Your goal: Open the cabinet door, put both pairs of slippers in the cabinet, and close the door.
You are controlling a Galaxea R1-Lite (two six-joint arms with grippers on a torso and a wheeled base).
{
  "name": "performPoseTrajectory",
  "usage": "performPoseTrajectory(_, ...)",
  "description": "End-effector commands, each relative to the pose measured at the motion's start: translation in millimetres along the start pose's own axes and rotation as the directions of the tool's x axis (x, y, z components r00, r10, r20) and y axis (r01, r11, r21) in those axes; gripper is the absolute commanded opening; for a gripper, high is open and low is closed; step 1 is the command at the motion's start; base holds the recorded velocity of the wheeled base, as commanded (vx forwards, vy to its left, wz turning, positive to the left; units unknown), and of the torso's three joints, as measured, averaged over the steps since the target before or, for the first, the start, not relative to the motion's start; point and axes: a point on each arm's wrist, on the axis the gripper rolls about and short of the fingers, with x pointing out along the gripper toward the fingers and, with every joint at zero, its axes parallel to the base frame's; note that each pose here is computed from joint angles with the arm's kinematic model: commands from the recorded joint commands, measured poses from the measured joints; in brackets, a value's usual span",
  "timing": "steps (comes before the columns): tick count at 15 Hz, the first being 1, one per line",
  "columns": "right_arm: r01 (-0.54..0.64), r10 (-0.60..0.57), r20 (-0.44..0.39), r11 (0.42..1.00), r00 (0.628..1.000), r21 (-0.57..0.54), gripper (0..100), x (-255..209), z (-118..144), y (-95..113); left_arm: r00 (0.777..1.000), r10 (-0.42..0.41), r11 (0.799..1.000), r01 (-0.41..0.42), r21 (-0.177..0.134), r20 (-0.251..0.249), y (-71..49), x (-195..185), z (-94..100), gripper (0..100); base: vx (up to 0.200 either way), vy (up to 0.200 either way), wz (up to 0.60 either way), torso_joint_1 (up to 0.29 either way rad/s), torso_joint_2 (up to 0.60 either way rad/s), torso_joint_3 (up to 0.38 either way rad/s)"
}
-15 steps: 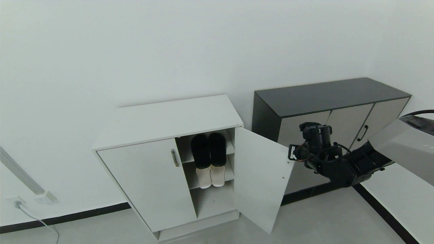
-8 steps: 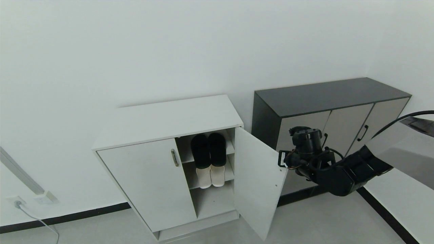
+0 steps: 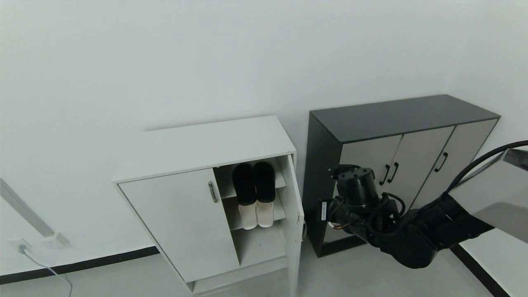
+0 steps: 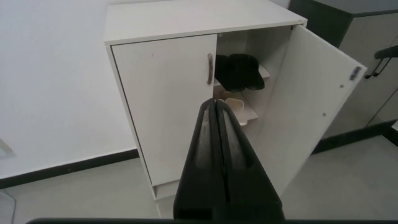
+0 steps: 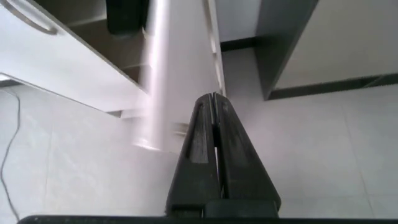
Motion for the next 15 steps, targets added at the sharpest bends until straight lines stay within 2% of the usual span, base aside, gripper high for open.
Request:
performPoseTrajectory(1,-0.022,0.022,0.017,1.0,1.0,-0.016,0,-14.6,5.3,2.7,1.0,0.001,1.0,-0.001,0.0,0.001,0.0,0.0,0.0,0,0.0,0.0,0.0,0.0,0.0,0.0)
performPoseTrajectory(5,-0.037,0.037,0.004,0.999,0.999,-0.032,0,-17.0,1.0,7.9,1.0,0.001,1.0,-0.001,0.0,-0.001,0.0,0.1,0.1,0,0.0,0.0,0.0,0.0,0.0,0.0)
performPoseTrajectory(13,-0.046,0.046,-0.008,0.998,0.999,-0.039,0,-17.6,-3.6,10.5,1.0,0.001,1.0,-0.001,0.0,-0.001,0.0,0.1,0.1,0,0.0,0.0,0.6,0.002,0.0,0.002)
performPoseTrajectory(15,-0.047,0.047,-0.01,0.998,0.999,-0.038,0,-17.6,-4.0,10.4,1.0,0.001,1.0,-0.001,0.0,-0.001,0.0,0.1,0.1,0,0.0,0.0,0.0,0.0,0.0,0.0)
